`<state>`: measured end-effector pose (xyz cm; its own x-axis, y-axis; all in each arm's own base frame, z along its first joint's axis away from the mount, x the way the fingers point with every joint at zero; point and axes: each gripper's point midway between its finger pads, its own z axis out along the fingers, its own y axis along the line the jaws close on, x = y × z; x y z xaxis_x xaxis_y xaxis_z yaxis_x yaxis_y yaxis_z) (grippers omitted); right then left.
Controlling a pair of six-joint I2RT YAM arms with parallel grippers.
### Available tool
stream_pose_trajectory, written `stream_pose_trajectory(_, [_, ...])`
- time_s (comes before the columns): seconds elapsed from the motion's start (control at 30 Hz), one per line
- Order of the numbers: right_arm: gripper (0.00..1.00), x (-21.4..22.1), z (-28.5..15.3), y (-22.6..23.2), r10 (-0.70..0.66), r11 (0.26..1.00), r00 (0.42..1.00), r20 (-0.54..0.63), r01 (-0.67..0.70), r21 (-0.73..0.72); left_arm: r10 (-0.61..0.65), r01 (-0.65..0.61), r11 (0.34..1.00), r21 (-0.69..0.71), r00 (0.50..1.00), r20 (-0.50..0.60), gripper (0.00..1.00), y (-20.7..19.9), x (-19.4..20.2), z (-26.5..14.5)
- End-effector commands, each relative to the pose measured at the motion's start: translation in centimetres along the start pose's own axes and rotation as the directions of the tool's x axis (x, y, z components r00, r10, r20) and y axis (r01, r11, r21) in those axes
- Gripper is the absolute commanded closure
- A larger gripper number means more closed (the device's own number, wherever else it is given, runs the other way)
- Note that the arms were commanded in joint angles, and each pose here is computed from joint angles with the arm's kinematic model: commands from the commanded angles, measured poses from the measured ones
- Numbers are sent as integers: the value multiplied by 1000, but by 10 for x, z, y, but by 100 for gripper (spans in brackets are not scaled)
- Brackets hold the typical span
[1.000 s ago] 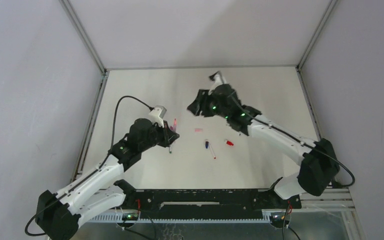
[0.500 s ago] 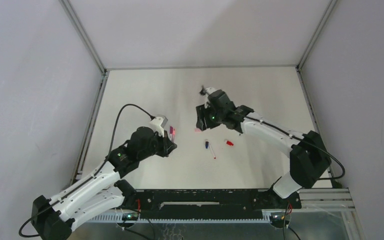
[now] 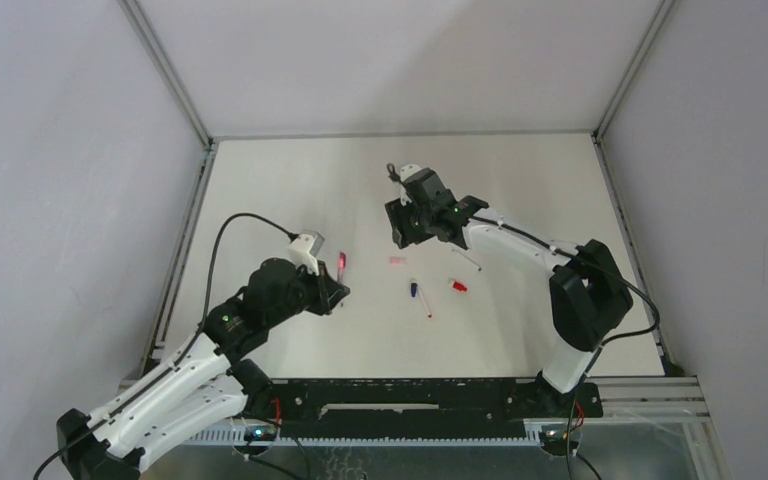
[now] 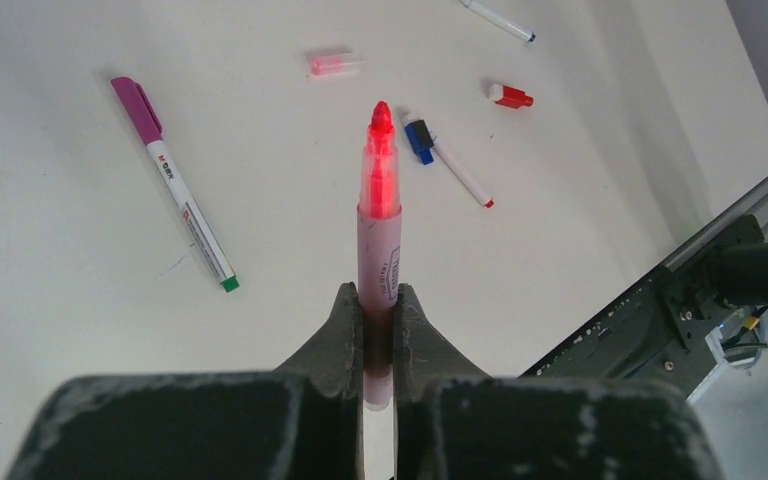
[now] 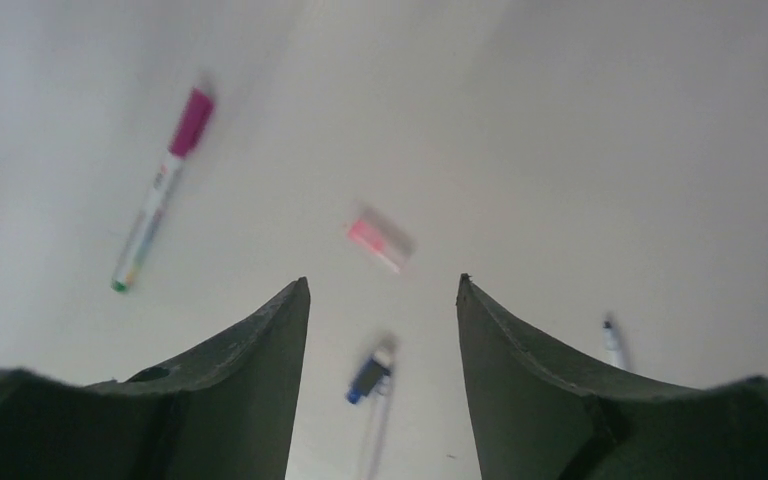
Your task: Insert the pens into the pen caps
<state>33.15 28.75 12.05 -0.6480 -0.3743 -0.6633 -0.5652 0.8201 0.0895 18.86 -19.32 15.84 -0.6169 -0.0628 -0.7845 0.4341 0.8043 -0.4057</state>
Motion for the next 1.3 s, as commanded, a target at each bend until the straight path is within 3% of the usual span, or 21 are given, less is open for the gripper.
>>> stream_pose_trajectory(0.0, [36,-49,-13,15,411,911,905,109,-411,-23,-29,27,999,41,999,32,100,-8,-4,-5])
stream_pose_trajectory(0.07, [35,-61,-17,26,574,818,809,124,-572,-57,-32,28,998,53,998,60,100,-11,-10,-8])
stream_pose_trajectory(0.13, [34,-70,-20,27,720,687,675,163,-726,-25,-28,24,999,47,997,71,100,-12,-16,-10])
stream_pose_trajectory(0.23, [34,-65,-26,16,878,381,399,265,-917,119,-11,10,1000,30,998,64,100,-14,-25,-15])
stream_pose_trajectory(0.33, [35,-57,-28,16,948,123,178,263,-969,214,-11,13,1000,-18,996,87,100,-9,-36,-22])
stream_pose_trajectory(0.43, [36,-44,-14,19,972,-15,54,230,-957,289,-25,30,998,-48,994,110,100,-4,-40,-32])
stream_pose_trajectory(0.77, [37,-11,19,23,970,-200,-118,214,-887,415,-70,79,995,-61,988,138,100,3,-33,-60])
stream_pose_trajectory(1.27, [46,53,60,32,954,-298,-227,196,-785,543,-43,48,998,-48,994,96,100,1,-27,-58])
